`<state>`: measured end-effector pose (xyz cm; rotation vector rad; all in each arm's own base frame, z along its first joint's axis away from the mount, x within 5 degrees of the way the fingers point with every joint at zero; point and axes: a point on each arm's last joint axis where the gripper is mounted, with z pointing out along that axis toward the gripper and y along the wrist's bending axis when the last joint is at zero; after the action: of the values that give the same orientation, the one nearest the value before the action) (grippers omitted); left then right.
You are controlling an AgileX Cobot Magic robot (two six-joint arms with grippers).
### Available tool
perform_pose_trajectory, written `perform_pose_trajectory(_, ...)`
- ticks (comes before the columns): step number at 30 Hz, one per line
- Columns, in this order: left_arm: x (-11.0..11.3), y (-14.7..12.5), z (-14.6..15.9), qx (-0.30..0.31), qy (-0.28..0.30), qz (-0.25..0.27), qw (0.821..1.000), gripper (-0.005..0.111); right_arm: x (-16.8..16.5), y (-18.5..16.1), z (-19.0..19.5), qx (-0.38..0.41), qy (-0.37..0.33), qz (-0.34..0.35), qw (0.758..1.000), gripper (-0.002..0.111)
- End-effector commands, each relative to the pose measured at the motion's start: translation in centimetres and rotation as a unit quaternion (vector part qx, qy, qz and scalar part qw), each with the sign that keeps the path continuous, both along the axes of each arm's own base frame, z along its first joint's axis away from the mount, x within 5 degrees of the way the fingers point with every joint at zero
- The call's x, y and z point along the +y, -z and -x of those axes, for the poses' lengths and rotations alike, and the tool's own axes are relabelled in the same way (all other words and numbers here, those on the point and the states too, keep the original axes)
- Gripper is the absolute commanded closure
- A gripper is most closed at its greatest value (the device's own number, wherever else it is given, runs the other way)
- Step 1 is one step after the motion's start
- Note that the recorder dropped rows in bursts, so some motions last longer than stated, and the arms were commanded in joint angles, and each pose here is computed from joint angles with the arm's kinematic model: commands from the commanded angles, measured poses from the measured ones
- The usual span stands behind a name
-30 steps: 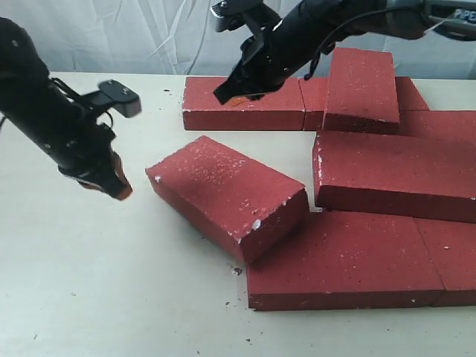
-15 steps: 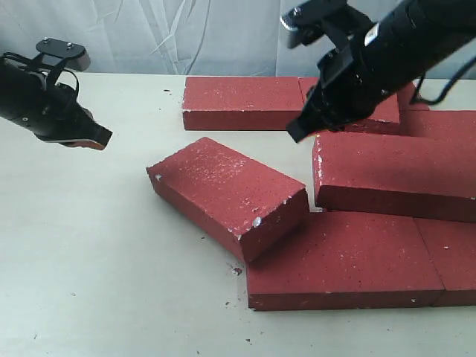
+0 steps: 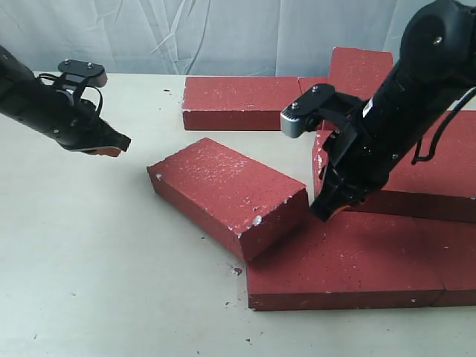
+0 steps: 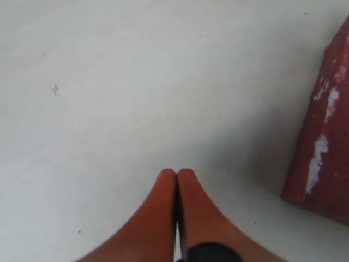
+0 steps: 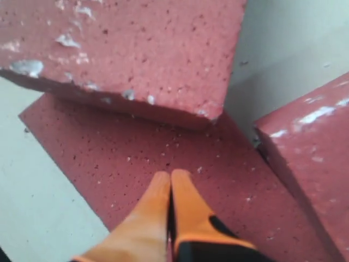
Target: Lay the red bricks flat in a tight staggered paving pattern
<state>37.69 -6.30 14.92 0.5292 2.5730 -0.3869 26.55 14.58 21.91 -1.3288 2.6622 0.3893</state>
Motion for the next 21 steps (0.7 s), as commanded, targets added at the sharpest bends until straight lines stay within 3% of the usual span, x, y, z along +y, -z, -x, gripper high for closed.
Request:
perform_pose_trajectory(1,-0.7,1.5,-1.0,0.029,0.007,0.020,0.999,0.107,0.1,2.2,0.0,0.059,-0.012,0.020,0.998,0.109)
perform_pose_trajectory(11,-4.9,3.5,-2.1,0.025,0.068,0.034,0.997,0.107,0.6,3.3,-0.4,0.085,-0.003,0.009,0.996,0.109)
perform_pose_trajectory(21,-5.5,3.7,-2.2,0.023,0.076,0.031,0.996,0.107,3.5,2.9,1.1,0.077,-0.088,-0.013,0.993,0.109)
